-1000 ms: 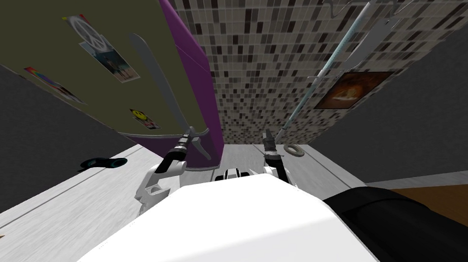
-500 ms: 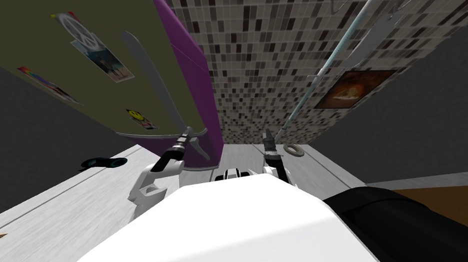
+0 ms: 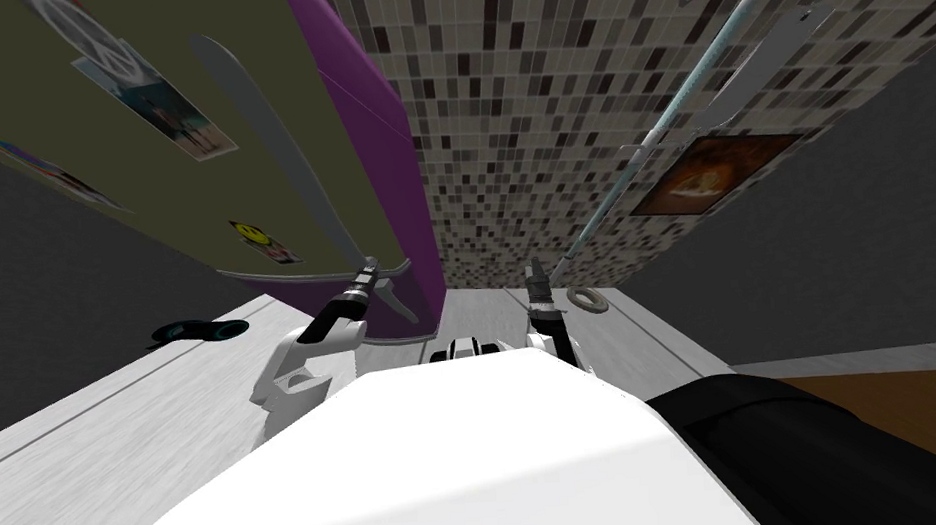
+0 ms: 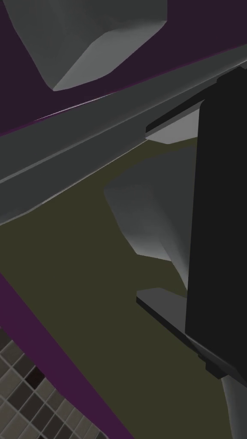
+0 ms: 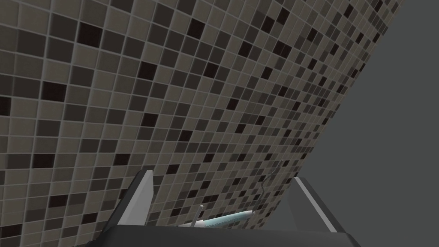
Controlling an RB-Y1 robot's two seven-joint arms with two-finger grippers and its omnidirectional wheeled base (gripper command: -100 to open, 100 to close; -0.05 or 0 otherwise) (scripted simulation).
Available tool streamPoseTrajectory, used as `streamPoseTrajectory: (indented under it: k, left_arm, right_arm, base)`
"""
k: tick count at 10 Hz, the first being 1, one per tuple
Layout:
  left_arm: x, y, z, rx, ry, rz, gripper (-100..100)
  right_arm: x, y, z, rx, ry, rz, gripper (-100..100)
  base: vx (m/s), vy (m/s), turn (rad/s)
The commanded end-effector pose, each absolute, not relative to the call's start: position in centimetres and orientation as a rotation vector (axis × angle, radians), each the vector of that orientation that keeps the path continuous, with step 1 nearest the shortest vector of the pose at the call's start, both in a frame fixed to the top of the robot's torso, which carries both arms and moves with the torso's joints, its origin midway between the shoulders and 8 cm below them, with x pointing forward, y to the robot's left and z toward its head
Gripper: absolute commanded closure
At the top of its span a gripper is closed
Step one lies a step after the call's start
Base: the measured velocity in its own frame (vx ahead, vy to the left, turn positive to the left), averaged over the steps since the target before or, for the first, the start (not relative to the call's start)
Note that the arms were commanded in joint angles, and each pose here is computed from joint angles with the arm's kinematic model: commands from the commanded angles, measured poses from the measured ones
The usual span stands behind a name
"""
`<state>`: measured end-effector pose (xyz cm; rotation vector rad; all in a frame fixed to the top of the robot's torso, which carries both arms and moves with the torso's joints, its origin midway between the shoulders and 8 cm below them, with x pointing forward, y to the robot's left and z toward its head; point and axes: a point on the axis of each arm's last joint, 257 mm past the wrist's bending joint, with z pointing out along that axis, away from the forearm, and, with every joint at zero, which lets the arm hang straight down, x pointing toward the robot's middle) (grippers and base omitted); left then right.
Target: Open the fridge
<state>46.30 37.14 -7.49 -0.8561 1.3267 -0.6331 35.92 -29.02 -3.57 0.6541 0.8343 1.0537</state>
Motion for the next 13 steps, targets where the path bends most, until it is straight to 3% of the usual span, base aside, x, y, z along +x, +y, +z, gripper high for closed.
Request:
streamPoseTrajectory:
  k: [1, 13]
  left_arm:
    - [46.1, 36.1, -7.6, -0.838, 1.343, -0.652, 100]
    - [43.1, 25.9, -6.6, -0.659, 1.46, -0.864, 100]
  right_arm:
    - [35.9, -29.0, -3.6, 0.654, 0.834, 1.054, 0]
    - [35.9, -29.0, -3.6, 0.654, 0.834, 1.054, 0]
  base:
    - [-0.13, 0.11, -0.062]
    - [-0.25, 0.23, -0.076]
